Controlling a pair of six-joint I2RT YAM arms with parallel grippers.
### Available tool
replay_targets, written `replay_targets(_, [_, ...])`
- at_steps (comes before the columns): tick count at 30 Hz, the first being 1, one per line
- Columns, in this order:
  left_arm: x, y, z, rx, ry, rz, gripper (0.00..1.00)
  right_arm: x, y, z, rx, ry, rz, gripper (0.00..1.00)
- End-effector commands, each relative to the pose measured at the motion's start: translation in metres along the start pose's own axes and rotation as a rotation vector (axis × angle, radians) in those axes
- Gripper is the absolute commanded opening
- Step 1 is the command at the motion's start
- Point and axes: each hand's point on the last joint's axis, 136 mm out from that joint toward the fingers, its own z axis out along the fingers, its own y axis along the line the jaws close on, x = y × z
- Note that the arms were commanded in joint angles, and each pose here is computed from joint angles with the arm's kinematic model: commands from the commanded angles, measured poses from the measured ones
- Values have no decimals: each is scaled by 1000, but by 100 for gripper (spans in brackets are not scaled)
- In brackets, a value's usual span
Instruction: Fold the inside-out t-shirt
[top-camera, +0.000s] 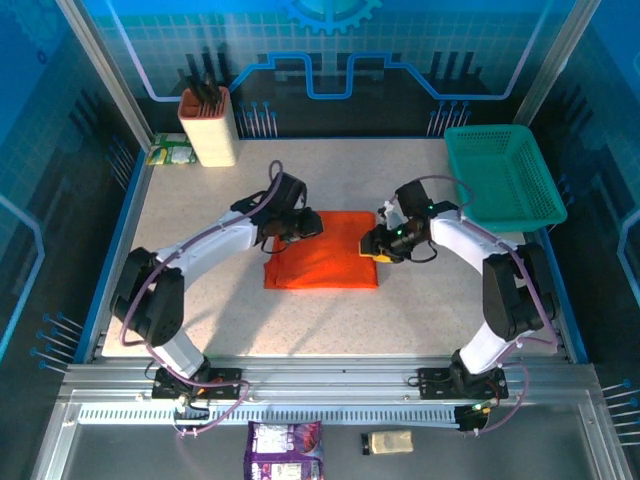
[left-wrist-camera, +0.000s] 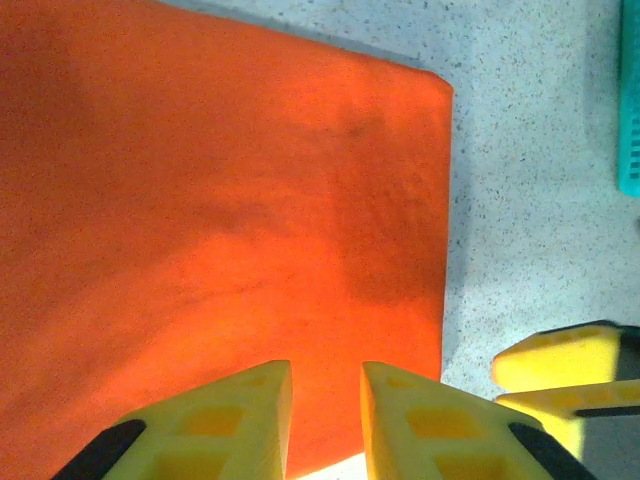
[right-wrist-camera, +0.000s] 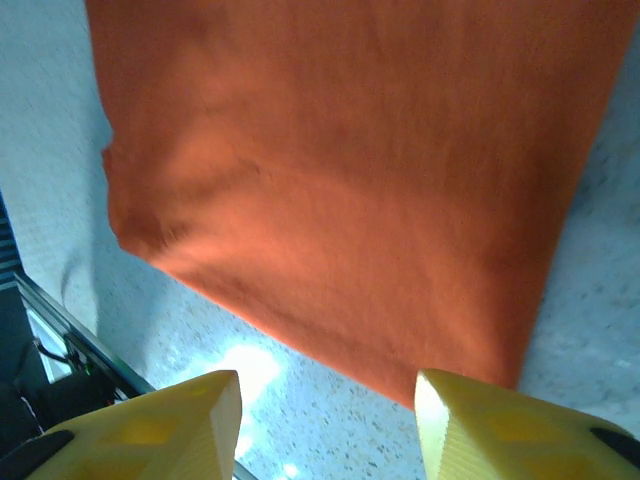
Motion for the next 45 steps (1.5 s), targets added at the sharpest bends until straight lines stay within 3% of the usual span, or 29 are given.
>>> replay_targets(1, [1,5,14,-85,9,22,25,-15,6,-13,-20,-12,-33,50])
replay_targets(11, [3,-9,38,-102,21,52,26,-41,-5,-17,-40,-51,-46,51])
replay_targets(23, [14,-3,58,-270,50,44,15,-49,-31,-13,-39,-43,-17,50])
replay_targets(37, [37,32,92,-414,145,44,4,-61,-42,8,-48,-28,-28,42])
replay_targets(45, [53,62,108,-494,194,54,2,-48,-48,29,-68,29,-28,39])
